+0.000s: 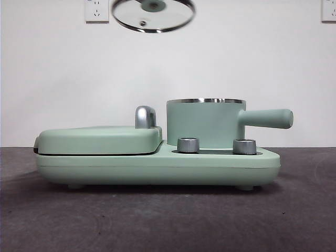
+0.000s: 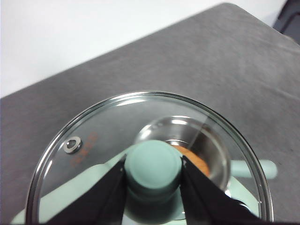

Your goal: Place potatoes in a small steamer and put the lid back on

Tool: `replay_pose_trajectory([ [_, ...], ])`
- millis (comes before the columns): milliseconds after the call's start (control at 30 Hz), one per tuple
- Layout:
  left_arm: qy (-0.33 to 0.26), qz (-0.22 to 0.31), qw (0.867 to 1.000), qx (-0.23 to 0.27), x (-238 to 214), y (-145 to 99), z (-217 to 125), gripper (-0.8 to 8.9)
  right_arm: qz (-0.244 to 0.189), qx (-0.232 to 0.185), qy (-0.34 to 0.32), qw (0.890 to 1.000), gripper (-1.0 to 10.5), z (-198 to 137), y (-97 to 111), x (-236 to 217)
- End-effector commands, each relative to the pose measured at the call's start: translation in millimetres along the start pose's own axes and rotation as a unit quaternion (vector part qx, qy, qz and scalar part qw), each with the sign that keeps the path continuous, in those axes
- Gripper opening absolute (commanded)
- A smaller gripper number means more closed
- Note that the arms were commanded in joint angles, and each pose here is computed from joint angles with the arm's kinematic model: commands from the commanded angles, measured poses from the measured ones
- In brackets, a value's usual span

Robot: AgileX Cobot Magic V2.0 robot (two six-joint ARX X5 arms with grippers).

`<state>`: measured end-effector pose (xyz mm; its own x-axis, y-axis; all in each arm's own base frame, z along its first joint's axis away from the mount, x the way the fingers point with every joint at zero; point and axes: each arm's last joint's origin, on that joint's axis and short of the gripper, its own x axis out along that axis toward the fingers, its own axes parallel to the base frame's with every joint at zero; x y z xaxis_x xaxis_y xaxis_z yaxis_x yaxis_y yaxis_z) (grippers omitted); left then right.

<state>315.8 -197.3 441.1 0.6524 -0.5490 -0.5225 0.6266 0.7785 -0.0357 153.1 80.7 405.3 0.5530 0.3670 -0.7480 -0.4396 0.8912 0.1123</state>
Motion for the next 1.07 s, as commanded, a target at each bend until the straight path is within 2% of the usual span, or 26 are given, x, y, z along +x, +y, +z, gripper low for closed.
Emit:
replay_pose_trajectory([
  [33, -0.012, -0.015, 1.0, 0.024, 16.6, -10.4, 4.8, 0.8, 0.008, 0.013, -0.041, 0.999, 4.6, -25.0, 0.6, -3.4],
  [133, 0.001, -0.027, 0.999, 0.034, 36.4, -19.9, 0.4, 0.8, 0.022, 0.025, -0.086, 0.996, 4.6, -55.3, -0.9, -4.8],
  [267, 0.013, -0.04, 0.997, 0.064, 62.7, -30.1, -6.1, 0.8, 0.032, 0.021, -0.13, 0.991, 4.6, -92.0, -3.8, -7.1],
  [500, 0.022, -0.051, 0.995, 0.084, 102.4, -38.0, -17.4, 0.8, 0.042, 0.054, -0.162, 0.984, 4.6, -134.1, -7.9, -18.0],
  [633, 0.044, -0.055, 0.994, 0.084, 127.1, -37.5, -29.4, 0.8, 0.05, 0.073, -0.183, 0.979, 4.6, -141.4, -8.3, -26.2],
  [767, 0.047, -0.056, 0.994, 0.08, 146.0, -36.7, -36.6, 0.79, 0.05, 0.075, -0.181, 0.979, 4.6, -141.8, -8.3, -26.2],
  [933, 0.045, -0.056, 0.994, 0.081, 148.6, -36.7, -37.3, 0.75, 0.05, 0.075, -0.182, 0.979, 4.6, -141.8, -8.3, -26.2],
  [1067, 0.04, -0.06, 0.993, 0.088, 149.3, -35.2, -36.7, 0.22, 0.05, 0.075, -0.181, 0.979, 4.6, -141.8, -8.3, -26.2],
])
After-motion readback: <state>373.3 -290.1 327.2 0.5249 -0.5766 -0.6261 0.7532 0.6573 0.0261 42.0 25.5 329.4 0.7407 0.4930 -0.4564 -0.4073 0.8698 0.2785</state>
